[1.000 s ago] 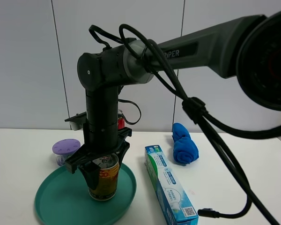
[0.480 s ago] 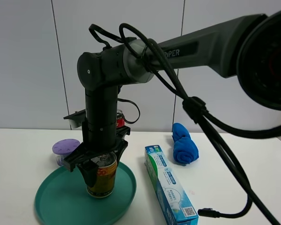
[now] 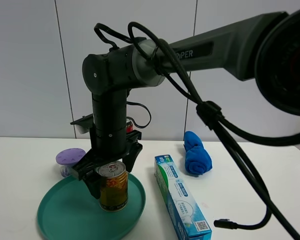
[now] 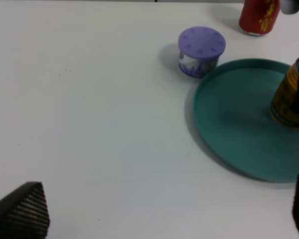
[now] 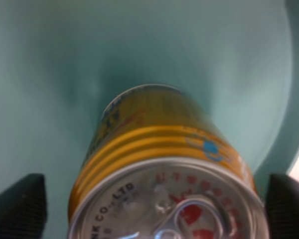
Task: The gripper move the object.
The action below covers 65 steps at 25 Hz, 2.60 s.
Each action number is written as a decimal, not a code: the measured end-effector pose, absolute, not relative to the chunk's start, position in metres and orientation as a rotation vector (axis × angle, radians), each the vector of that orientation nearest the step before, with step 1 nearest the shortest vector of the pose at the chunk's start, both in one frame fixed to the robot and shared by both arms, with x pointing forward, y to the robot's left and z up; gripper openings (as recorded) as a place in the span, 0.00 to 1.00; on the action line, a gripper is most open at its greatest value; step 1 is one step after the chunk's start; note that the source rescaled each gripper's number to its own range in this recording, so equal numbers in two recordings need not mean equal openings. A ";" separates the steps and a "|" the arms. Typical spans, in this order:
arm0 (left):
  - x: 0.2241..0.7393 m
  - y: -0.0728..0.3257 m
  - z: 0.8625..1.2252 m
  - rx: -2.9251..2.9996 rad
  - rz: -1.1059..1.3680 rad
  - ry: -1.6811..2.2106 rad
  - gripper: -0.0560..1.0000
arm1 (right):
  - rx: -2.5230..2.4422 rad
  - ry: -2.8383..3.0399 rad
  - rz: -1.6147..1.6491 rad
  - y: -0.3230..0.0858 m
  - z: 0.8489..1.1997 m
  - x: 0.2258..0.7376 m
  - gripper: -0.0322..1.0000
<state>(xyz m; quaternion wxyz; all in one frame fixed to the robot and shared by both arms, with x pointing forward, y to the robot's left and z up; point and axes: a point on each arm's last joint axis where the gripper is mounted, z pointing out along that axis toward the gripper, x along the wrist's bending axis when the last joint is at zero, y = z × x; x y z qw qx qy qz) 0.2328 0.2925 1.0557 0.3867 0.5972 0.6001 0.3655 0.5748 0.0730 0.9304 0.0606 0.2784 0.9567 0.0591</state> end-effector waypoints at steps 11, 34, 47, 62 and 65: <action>0.233 0.293 1.056 1.520 0.930 1.528 1.00 | 0.922 2.842 0.314 0.067 0.987 0.567 0.79; 0.233 0.293 1.056 1.520 0.930 1.528 1.00 | 0.884 2.278 0.899 -0.050 1.253 0.489 0.79; 0.233 0.293 1.056 1.520 0.930 1.528 1.00 | 1.204 1.901 0.650 -0.178 1.273 0.550 0.79; 0.233 0.293 1.056 1.520 0.930 1.528 1.00 | 1.579 1.357 0.543 -0.351 1.323 0.499 0.79; 0.233 0.293 1.056 1.520 0.930 1.528 1.00 | 1.572 1.299 0.556 -0.356 1.335 0.475 0.79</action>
